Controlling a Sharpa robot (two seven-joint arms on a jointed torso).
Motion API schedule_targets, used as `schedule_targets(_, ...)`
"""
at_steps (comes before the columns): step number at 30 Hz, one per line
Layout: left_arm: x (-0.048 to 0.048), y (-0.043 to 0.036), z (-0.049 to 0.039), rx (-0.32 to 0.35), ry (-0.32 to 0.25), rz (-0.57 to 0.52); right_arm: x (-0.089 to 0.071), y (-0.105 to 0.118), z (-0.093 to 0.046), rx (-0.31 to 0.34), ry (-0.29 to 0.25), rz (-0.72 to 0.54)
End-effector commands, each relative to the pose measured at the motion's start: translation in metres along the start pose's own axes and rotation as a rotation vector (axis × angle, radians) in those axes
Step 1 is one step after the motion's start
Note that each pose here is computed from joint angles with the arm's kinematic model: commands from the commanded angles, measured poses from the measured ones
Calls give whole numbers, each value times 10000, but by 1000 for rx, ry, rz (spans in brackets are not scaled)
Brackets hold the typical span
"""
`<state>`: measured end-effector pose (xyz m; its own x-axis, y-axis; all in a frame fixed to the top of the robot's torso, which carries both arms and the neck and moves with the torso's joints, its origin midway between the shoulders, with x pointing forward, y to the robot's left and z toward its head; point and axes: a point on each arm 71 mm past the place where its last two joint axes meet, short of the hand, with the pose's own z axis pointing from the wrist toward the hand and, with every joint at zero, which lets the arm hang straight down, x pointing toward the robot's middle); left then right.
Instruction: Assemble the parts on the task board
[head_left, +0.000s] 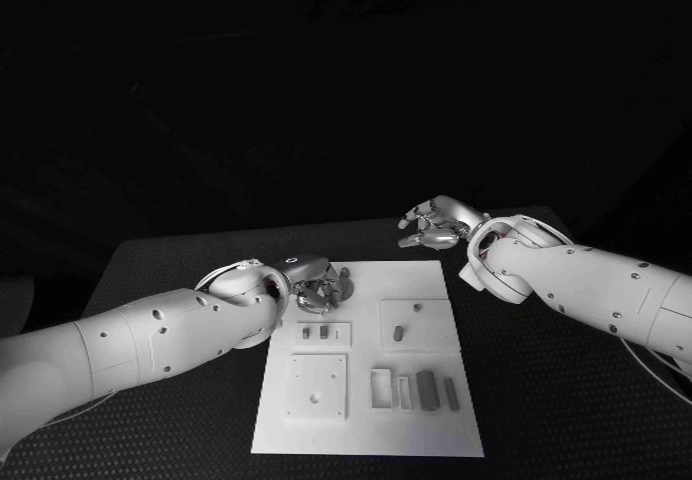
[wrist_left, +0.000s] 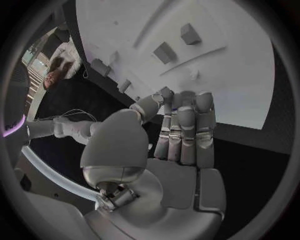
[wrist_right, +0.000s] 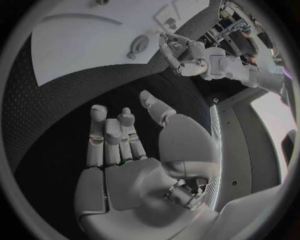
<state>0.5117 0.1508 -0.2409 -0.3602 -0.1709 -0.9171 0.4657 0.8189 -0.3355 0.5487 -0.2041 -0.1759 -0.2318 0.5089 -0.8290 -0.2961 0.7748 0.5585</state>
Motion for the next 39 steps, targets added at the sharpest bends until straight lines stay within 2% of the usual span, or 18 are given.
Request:
schedule_targets(1, -42, 61, -43, -9, 51, -17, 8, 2, -3, -6, 12, -1)
schedule_targets(7, -66, 157, -97, -30, 42, -15, 3, -5, -9, -4, 12, -1)
schedule_targets(15, -95, 225, -134, -29, 18, 49, 3, -8, -8, -4, 12, -2)
schedule_targets(28, -74, 219, -101, -25, 32, 79, 9, 1, -4, -5, 14, -1)
schedule_targets(34, -42, 232, -89, -27, 39, 86, 9, 1, -4, -6, 13, -1)
schedule_targets(39, 9, 209, -83, -21, 53, 89, 10, 3, -3, -6, 13, -1)
